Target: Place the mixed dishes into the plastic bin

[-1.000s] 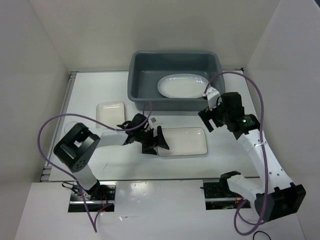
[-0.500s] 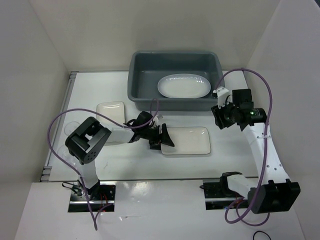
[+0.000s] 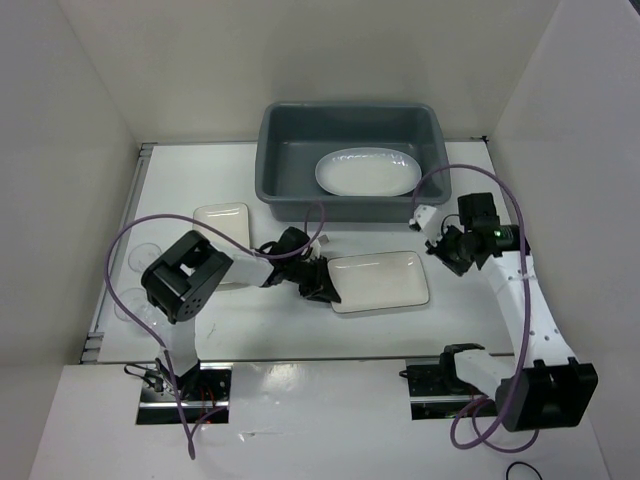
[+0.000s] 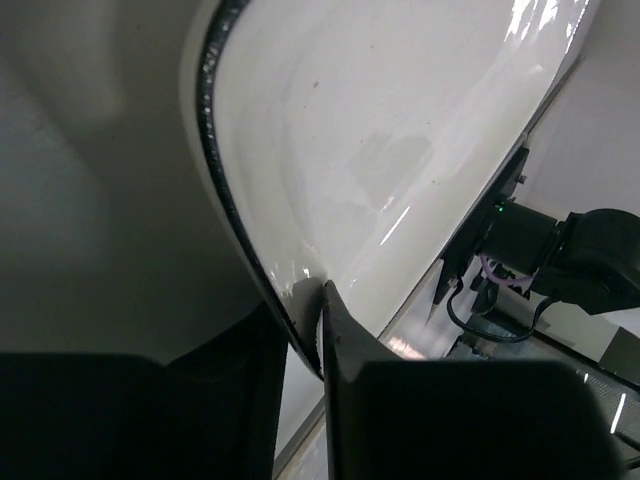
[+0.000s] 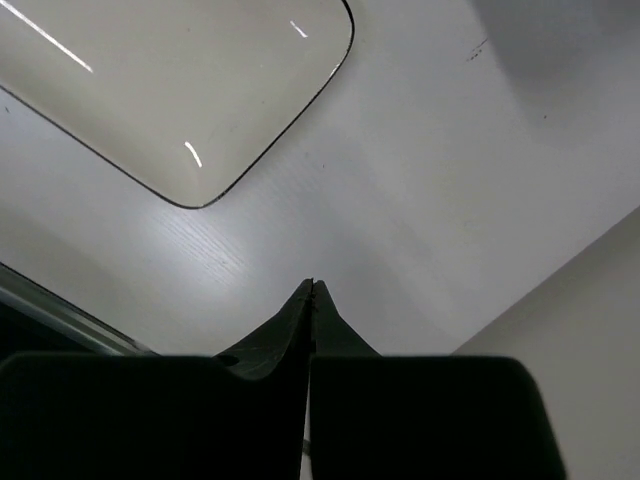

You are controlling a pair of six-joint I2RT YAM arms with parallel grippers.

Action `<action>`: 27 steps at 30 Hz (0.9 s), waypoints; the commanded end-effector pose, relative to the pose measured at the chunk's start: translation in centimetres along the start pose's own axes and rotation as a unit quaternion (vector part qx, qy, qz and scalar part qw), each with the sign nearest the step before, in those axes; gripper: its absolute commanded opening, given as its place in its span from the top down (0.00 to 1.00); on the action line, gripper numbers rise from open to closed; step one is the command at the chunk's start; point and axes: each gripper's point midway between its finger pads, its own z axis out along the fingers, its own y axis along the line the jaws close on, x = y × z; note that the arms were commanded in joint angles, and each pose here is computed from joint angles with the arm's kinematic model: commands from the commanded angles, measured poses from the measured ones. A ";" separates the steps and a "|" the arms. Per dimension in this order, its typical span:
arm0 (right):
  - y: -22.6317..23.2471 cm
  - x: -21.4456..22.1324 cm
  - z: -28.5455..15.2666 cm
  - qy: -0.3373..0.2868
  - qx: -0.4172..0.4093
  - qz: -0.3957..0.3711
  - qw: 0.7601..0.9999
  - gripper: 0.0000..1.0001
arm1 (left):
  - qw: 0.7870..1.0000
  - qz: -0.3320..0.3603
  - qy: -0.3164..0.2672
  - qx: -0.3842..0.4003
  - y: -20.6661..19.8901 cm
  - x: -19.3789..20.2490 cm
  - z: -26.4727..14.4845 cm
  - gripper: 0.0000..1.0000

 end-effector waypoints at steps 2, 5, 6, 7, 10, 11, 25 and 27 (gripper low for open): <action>1.5 0.5 -0.8 -0.030 0.013 -0.162 0.986 1.00 | 0.999 0.015 0.016 -0.032 1.7 0.8 0.8 0.82; 4.0 0.2 0.8 -0.039 0.000 -0.218 0.975 1.00 | 0.999 0.012 0.019 -0.036 1.9 0.9 0.8 1.00; 5.1 -0.3 1.1 -0.045 -0.014 -0.234 0.971 1.00 | 0.999 0.015 0.017 -0.033 1.6 0.7 0.8 1.00; 5.5 -0.4 1.4 -0.042 -0.024 -0.240 0.970 1.00 | 0.999 0.015 0.017 -0.033 1.6 0.7 0.8 1.00; 7.2 0.0 2.9 -0.025 -0.088 -0.234 0.968 1.00 | 0.999 0.019 0.010 -0.043 1.5 0.5 0.4 1.00; 7.6 0.1 4.0 -0.014 -0.111 -0.231 0.967 1.00 | 0.999 0.022 0.007 -0.039 1.1 0.4 0.2 1.00; 6.1 3.2 10.5 0.154 -0.143 -0.211 0.955 1.00 | 0.999 0.031 -0.002 -0.039 -1.2 0.4 -1.8 1.00; 6.5 3.2 11.1 0.155 -0.144 -0.207 0.955 1.00 | 0.999 0.034 -0.005 -0.036 -1.5 0.3 -1.9 1.00</action>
